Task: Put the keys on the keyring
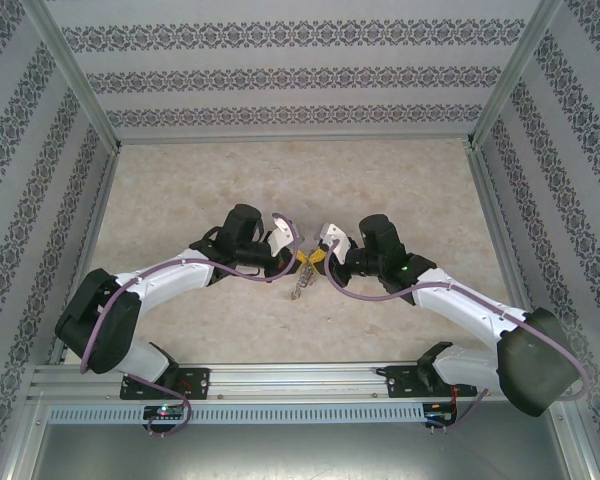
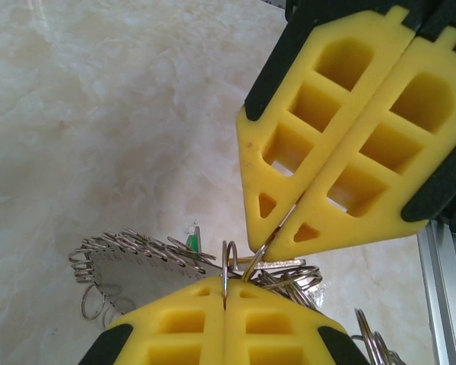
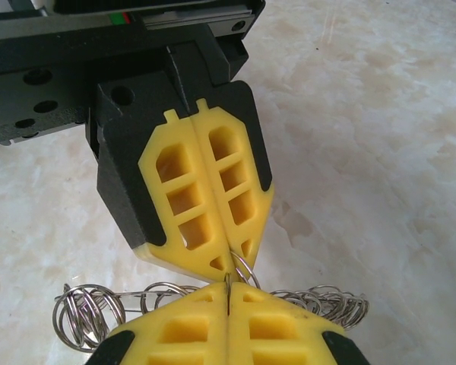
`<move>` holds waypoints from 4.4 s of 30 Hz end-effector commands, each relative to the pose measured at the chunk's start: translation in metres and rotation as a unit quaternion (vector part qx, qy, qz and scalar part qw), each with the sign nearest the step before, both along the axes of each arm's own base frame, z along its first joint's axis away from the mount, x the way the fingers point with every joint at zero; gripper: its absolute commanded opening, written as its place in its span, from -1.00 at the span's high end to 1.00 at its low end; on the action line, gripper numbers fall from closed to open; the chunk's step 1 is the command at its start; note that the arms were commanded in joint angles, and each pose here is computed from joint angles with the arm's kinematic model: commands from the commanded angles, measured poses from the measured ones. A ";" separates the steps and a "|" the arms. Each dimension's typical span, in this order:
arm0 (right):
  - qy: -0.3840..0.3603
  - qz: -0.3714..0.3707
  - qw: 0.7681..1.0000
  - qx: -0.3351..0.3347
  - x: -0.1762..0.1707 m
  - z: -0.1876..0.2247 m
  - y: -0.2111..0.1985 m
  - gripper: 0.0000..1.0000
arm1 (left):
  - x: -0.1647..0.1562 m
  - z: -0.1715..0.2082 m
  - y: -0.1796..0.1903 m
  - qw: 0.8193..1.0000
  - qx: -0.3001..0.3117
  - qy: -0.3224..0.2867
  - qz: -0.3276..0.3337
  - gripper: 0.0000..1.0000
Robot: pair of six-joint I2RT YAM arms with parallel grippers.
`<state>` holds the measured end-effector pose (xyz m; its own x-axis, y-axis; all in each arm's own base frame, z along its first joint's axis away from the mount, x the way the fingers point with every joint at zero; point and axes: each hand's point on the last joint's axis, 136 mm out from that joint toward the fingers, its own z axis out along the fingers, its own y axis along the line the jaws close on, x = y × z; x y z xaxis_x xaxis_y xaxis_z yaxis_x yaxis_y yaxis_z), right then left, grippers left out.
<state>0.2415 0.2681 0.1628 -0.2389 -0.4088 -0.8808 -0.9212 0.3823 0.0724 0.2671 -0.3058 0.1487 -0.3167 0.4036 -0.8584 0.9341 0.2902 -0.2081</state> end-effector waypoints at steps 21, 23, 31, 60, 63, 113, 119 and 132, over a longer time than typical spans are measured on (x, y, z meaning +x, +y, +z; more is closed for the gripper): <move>-0.028 -0.050 0.998 0.010 0.020 0.031 0.004 1.00 | -0.001 -0.001 -0.001 1.000 0.013 -0.018 -0.016 1.00; -0.023 -0.057 0.998 0.003 0.022 0.030 0.003 1.00 | 0.000 -0.001 -0.002 1.000 0.014 -0.018 -0.017 1.00; 0.001 -0.061 0.998 -0.033 0.021 0.010 0.003 1.00 | 0.001 0.002 -0.003 1.000 0.006 -0.023 -0.014 1.00; 0.050 -0.181 0.980 -0.069 0.052 0.002 -0.018 1.00 | 0.012 -0.001 0.000 0.997 -0.050 -0.038 0.049 1.00; 0.045 -0.177 0.982 -0.054 0.051 0.010 -0.015 1.00 | 0.016 -0.005 0.003 0.994 -0.068 -0.036 0.076 1.00; 0.027 -0.095 0.993 -0.066 0.030 0.016 0.008 1.00 | 0.019 -0.015 -0.003 0.997 -0.026 -0.037 0.056 0.53; 0.028 -0.093 0.993 -0.066 0.030 0.016 0.009 1.00 | 0.020 -0.012 -0.004 0.997 -0.028 -0.041 0.053 0.51; 0.029 -0.093 0.993 -0.065 0.029 0.015 0.008 1.00 | 0.024 -0.004 -0.009 0.997 -0.034 -0.052 0.044 0.48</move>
